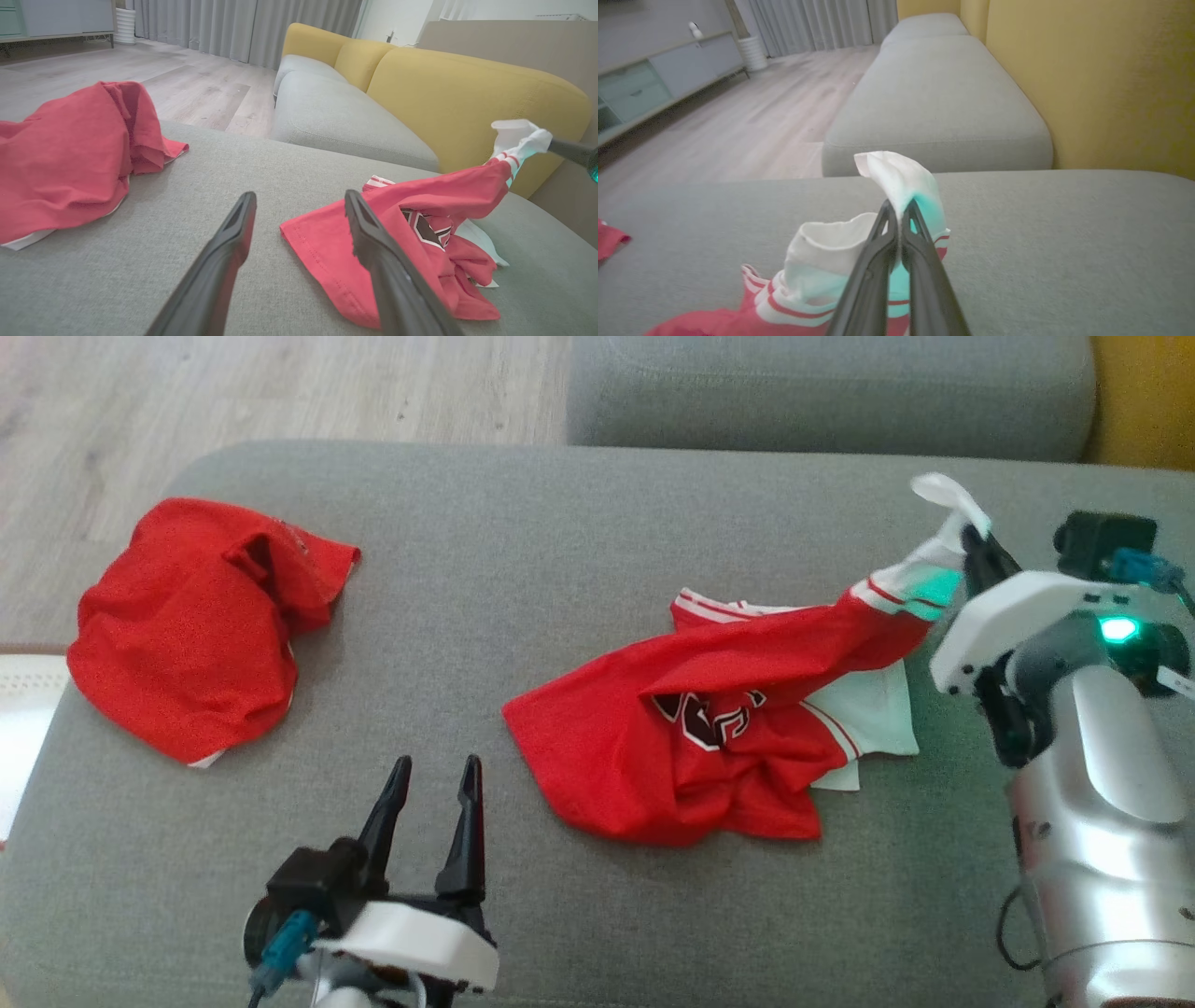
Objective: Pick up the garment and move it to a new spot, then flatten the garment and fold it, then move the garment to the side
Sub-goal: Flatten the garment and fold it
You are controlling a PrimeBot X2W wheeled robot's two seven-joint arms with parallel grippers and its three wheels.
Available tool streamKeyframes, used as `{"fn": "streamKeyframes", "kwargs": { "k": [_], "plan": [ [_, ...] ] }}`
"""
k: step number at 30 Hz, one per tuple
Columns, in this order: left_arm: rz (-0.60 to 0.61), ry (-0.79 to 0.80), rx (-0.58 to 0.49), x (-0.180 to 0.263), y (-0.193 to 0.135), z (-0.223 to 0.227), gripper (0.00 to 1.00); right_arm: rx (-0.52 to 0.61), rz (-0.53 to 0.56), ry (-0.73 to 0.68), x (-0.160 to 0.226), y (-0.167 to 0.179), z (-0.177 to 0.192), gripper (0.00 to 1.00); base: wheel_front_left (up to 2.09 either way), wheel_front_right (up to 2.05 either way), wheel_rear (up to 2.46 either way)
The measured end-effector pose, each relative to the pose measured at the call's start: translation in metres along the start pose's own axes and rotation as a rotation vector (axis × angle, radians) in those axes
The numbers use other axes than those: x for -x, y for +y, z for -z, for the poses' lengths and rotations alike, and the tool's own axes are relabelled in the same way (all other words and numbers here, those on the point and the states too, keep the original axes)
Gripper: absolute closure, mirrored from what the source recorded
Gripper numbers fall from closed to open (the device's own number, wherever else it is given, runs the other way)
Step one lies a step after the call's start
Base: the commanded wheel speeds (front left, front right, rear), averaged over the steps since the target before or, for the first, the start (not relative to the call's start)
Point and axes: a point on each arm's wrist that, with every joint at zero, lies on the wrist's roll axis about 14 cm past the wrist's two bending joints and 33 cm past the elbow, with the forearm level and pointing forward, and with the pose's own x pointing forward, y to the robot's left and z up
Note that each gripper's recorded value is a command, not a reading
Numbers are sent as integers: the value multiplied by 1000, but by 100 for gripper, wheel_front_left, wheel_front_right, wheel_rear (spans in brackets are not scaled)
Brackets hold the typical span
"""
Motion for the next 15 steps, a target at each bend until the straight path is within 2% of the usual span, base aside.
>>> {"fn": "streamKeyframes", "kwargs": {
  "k": [4,10,15],
  "plan": [
    [18,0,-2,-8,-5,0,0,39,82,40,-3,-27,18,100,0,0,0],
    [6,-6,-5,-7,-3,-2,0,-50,149,24,12,-49,36,100,0,0,0],
    [-3,9,-2,0,-1,3,0,-178,235,42,51,-76,78,100,0,0,0]
  ]
}}
